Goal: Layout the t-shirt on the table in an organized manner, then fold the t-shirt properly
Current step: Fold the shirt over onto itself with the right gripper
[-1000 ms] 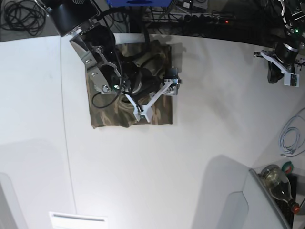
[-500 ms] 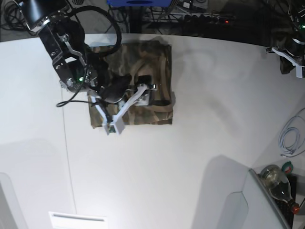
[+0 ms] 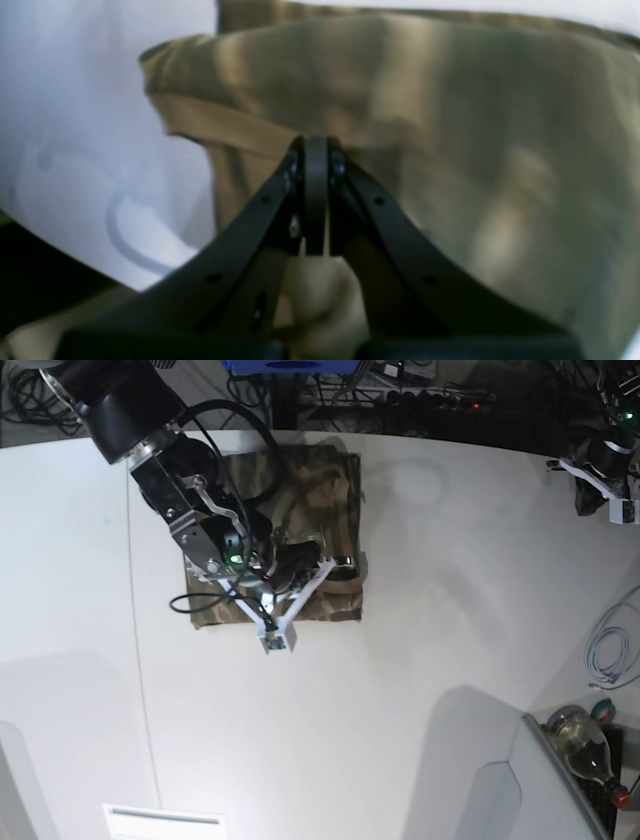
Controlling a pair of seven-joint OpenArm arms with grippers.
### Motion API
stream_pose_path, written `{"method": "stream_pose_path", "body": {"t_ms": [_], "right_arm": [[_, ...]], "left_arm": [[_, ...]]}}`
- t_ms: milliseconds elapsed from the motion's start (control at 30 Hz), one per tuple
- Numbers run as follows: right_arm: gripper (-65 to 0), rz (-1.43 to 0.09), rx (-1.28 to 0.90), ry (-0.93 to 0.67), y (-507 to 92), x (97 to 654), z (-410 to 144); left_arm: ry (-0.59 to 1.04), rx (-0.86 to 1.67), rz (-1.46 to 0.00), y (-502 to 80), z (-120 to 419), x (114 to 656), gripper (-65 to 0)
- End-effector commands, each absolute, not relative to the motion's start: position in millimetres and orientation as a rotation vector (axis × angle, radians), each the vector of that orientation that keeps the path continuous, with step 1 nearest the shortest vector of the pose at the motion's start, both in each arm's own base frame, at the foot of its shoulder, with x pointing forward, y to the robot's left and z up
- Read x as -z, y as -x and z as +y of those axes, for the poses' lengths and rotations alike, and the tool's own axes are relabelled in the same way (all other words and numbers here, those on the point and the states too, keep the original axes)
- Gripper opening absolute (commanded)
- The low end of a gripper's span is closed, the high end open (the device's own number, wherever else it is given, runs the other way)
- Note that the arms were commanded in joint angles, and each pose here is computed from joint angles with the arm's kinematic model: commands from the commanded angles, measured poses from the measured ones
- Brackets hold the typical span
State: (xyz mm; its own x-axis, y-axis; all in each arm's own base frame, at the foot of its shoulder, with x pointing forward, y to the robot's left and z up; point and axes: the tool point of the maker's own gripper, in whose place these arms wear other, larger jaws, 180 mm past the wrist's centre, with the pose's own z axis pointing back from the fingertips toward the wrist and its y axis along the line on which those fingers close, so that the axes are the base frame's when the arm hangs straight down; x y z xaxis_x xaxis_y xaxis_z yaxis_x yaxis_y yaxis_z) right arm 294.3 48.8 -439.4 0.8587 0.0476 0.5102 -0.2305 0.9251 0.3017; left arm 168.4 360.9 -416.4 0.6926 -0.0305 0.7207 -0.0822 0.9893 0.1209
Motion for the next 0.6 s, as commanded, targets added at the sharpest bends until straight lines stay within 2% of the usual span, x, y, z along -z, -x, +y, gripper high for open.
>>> {"method": "stream_pose_path", "body": {"t_ms": [0,133,300,567], "right_arm": [[-65.0,-0.572,-0.159,-0.361,-311.4,431.6,52.7],[-65.0,-0.554,-0.171,-0.328,-323.3,442.7,56.3],[-65.0,-0.622,-0.190,-0.400,-325.0,408.1,74.1],[-65.0,-0.528,-0.162,-0.319,-337.6,452.5,79.1]], "left_arm": [[-0.148,-0.002,-0.847,-177.3,359.9,405.6,-65.0],[-0.101,0.027,-0.824,-175.7,342.0,416.0,-65.0],[-0.088,0.038,-0.814,-175.7,336.3,420.2,-65.0],[-0.094,0.038,-0.812,-175.1,338.1,419.8,-65.0]]}}
